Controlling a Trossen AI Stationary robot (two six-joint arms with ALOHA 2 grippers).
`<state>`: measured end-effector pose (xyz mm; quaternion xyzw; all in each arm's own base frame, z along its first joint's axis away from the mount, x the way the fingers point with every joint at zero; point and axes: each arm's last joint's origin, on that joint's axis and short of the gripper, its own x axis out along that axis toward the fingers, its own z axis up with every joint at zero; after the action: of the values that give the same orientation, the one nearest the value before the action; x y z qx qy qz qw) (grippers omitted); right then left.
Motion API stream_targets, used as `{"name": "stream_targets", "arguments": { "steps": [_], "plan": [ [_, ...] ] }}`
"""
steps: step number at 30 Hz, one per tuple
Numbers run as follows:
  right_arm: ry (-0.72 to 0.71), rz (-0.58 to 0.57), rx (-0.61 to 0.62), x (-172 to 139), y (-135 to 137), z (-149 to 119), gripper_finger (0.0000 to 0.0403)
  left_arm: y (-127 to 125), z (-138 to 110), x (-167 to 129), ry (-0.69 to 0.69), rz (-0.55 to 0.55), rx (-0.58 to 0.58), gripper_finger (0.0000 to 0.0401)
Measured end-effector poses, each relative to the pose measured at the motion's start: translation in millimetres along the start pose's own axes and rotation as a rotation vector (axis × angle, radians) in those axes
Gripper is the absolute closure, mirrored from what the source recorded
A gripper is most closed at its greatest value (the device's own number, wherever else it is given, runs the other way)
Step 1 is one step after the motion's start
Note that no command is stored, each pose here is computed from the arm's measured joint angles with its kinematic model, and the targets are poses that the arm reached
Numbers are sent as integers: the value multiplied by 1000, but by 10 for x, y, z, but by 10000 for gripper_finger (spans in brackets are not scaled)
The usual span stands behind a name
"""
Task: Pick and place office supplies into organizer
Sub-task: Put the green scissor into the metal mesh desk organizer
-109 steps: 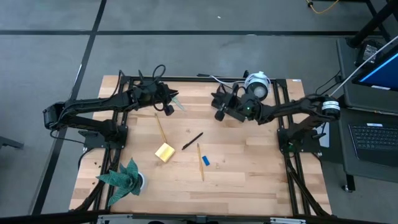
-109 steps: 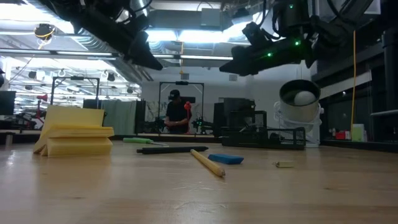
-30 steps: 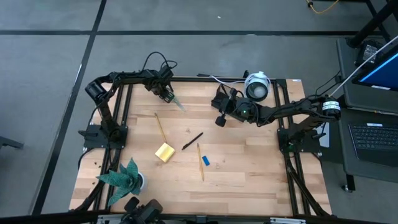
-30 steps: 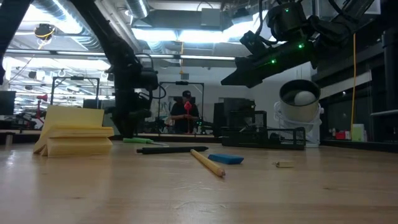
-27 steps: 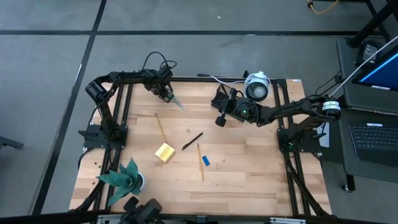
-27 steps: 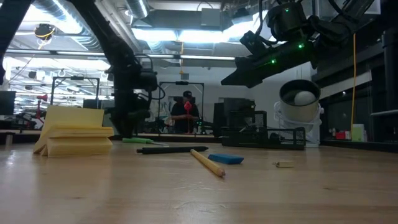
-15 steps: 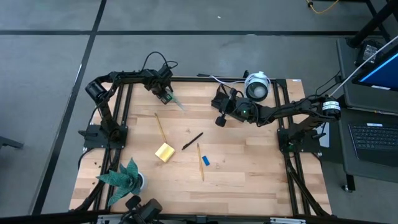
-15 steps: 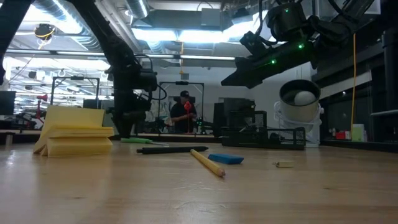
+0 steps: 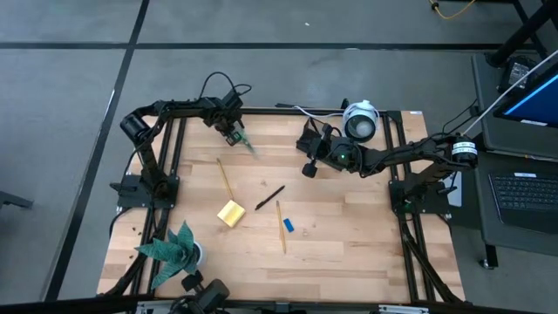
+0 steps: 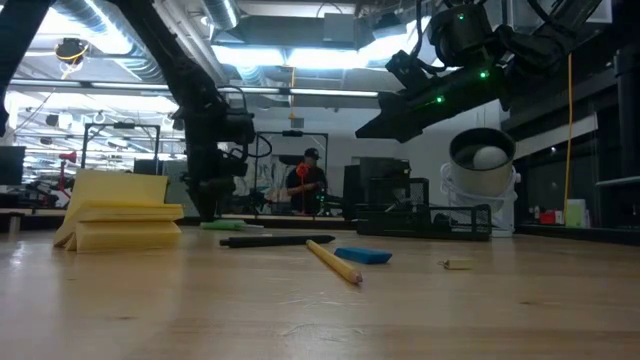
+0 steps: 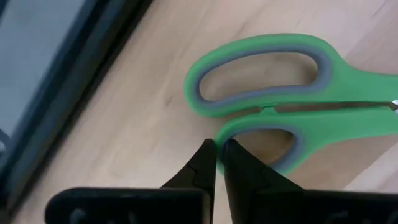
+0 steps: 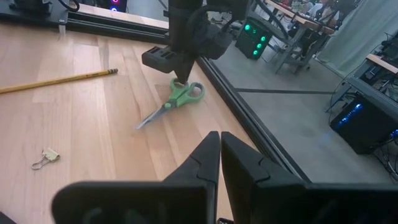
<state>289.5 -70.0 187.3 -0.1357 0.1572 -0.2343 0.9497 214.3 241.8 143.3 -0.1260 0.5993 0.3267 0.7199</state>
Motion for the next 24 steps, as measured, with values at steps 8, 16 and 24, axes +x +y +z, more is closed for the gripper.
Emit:
{"name": "stream_targets", "arguments": {
  "steps": [8, 16, 24],
  "plan": [
    [0, -1, -3, 1, -2, -1, 382, -136, 105, -35, -90, 5, 120, 400],
    [12, -12, 1, 12, -40, -19, 382, -193, 145, -210, -151, 43, 143, 401],
    [15, -13, 3, 13, -43, -23, 382, -174, 133, -257, -156, 26, 21, 381]
  ]
}}
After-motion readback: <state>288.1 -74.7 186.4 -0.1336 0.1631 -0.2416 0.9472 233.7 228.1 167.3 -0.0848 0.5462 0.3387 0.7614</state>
